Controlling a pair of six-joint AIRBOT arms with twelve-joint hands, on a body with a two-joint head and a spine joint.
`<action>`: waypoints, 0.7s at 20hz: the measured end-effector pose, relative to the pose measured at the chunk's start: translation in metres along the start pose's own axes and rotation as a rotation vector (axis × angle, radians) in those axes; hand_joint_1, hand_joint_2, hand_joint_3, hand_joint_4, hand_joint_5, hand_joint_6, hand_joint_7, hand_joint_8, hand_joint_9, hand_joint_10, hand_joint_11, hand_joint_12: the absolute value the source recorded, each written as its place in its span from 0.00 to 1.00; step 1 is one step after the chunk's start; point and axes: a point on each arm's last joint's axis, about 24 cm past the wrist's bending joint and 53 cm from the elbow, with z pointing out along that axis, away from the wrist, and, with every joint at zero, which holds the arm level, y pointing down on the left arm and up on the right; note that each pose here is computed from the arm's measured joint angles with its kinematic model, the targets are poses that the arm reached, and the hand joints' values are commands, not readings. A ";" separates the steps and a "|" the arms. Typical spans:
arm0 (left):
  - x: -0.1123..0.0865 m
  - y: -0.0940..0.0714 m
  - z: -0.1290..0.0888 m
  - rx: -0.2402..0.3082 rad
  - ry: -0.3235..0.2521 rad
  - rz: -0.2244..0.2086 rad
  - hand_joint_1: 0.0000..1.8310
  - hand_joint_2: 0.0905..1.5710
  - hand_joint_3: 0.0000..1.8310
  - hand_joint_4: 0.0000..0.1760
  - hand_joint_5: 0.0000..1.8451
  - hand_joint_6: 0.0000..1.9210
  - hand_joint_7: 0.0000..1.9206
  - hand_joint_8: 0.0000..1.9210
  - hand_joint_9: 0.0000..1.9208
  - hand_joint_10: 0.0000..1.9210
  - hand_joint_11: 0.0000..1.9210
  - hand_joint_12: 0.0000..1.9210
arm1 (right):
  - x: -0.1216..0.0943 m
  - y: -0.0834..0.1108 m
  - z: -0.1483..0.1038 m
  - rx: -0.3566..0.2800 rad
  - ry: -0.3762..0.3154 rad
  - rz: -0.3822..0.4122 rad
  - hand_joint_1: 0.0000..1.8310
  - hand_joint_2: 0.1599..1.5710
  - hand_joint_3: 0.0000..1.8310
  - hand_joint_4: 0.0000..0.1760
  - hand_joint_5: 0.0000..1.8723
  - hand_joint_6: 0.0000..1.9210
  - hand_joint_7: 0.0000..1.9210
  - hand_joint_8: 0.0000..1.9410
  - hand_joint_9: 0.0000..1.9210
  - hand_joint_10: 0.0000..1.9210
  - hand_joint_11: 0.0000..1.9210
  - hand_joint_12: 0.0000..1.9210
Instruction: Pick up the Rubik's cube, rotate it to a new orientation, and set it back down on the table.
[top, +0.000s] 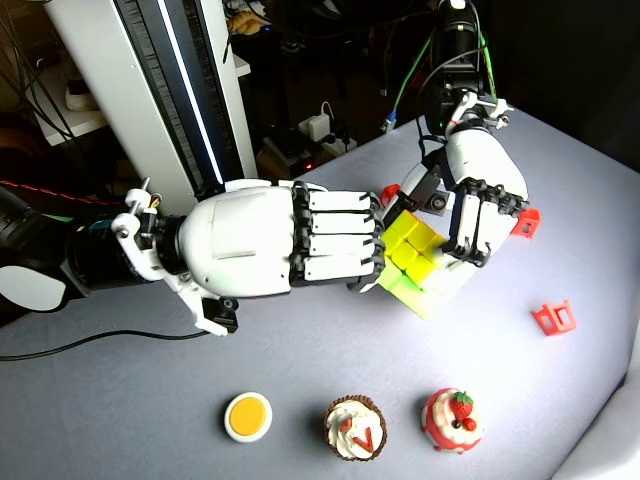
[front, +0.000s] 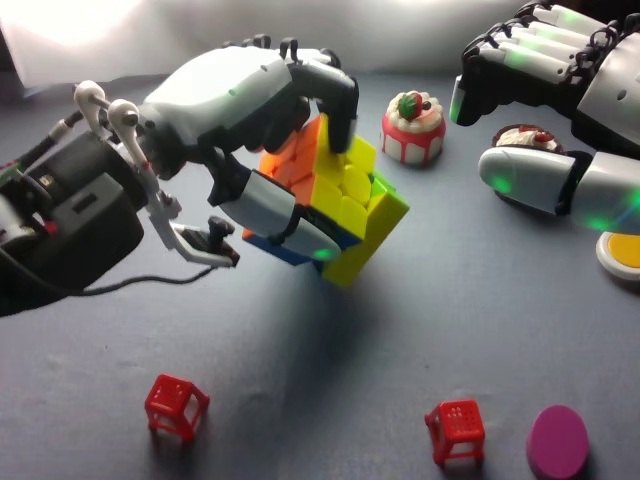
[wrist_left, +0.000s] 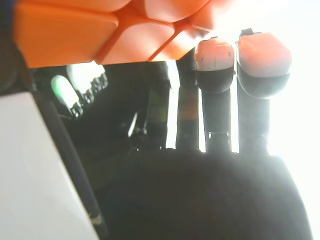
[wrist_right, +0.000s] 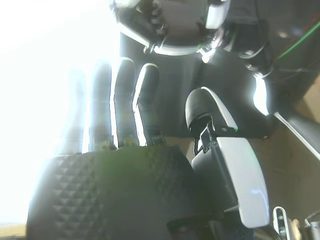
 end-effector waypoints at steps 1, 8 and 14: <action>0.002 0.005 -0.002 -0.010 0.001 -0.024 0.64 0.58 0.42 0.00 0.33 0.81 0.42 0.96 0.57 1.00 0.60 1.00 | 0.000 0.000 0.000 0.000 0.000 0.000 0.00 0.96 0.01 0.00 0.07 0.82 0.11 0.83 0.10 0.92 0.04 1.00; -0.007 0.013 -0.013 -0.029 -0.031 -0.023 0.66 0.49 0.48 0.00 0.42 0.74 0.45 0.89 0.50 1.00 0.53 1.00 | 0.001 0.000 0.000 -0.001 0.000 0.002 0.00 0.94 0.00 0.00 0.04 0.79 0.07 0.73 0.04 0.83 0.00 1.00; -0.018 0.014 -0.034 -0.073 -0.008 0.126 0.46 0.60 0.02 0.29 0.13 0.48 0.14 0.37 0.04 0.58 0.00 0.90 | 0.001 0.000 0.001 -0.001 0.001 0.002 0.00 0.96 0.00 0.00 0.05 0.78 0.06 0.72 0.03 0.83 0.00 1.00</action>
